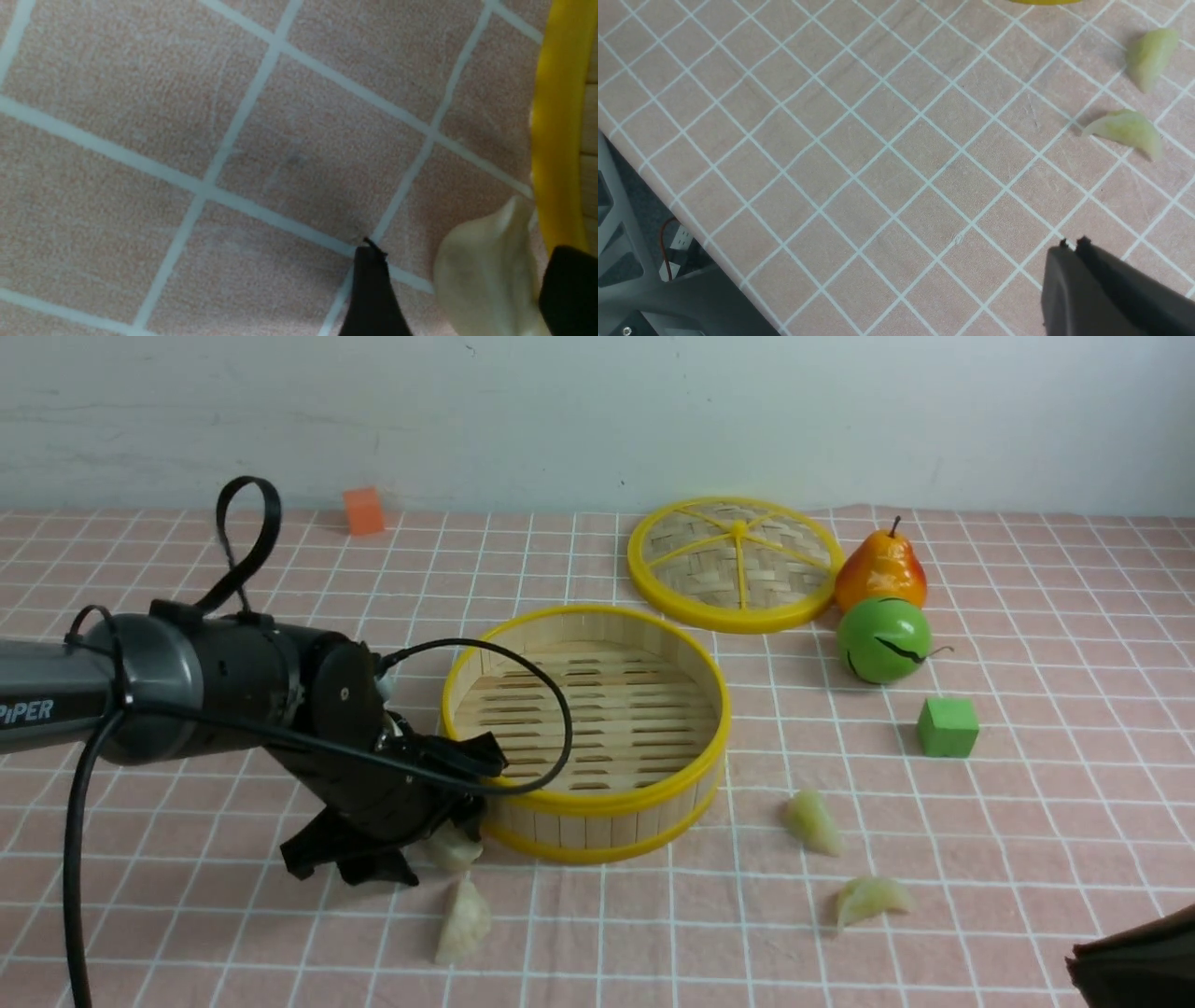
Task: Put the dumplings into the steamer on the table with the pink tablecloth.
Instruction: 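Reach for and grasp a dumpling on the table with the left gripper, then place the dumpling into the bamboo steamer basket with the left gripper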
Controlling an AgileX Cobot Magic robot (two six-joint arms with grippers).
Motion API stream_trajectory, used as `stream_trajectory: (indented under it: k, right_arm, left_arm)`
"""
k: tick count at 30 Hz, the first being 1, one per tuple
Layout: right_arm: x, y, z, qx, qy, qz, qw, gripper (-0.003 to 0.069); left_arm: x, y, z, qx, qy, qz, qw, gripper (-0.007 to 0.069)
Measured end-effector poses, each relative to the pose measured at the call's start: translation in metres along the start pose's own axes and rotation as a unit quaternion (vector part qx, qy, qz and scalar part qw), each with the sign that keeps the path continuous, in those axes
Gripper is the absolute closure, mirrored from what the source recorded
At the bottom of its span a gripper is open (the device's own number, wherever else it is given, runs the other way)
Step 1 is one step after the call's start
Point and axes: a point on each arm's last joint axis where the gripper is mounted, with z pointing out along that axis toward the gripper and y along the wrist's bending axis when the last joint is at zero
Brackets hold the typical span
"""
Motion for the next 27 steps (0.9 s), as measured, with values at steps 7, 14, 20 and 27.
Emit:
stream_trajectory:
  k: [7,14,20,27]
  right_arm:
    - [0.0,0.0,0.0,0.0,-0.002,0.001,1.0,0.0638]
    - [-0.001,0.0,0.0,-0.002,-0.003,0.002,1.0,0.0633]
    - [-0.001,0.0,0.0,-0.002,-0.003,0.002,1.0,0.0627]
    - [-0.002,-0.001,0.001,0.004,-0.013,0.002,1.0,0.0624]
  left_arm:
    - [0.0,0.002,0.001,-0.009,0.001,0.012,1.0,0.0408]
    - [0.001,0.005,-0.005,-0.036,0.014,0.095,0.995,0.0408]
    - [-0.005,0.003,-0.042,-0.078,0.021,0.206,0.975,0.0408]
    - [-0.016,-0.047,-0.111,-0.036,-0.036,0.289,0.956,0.0408]
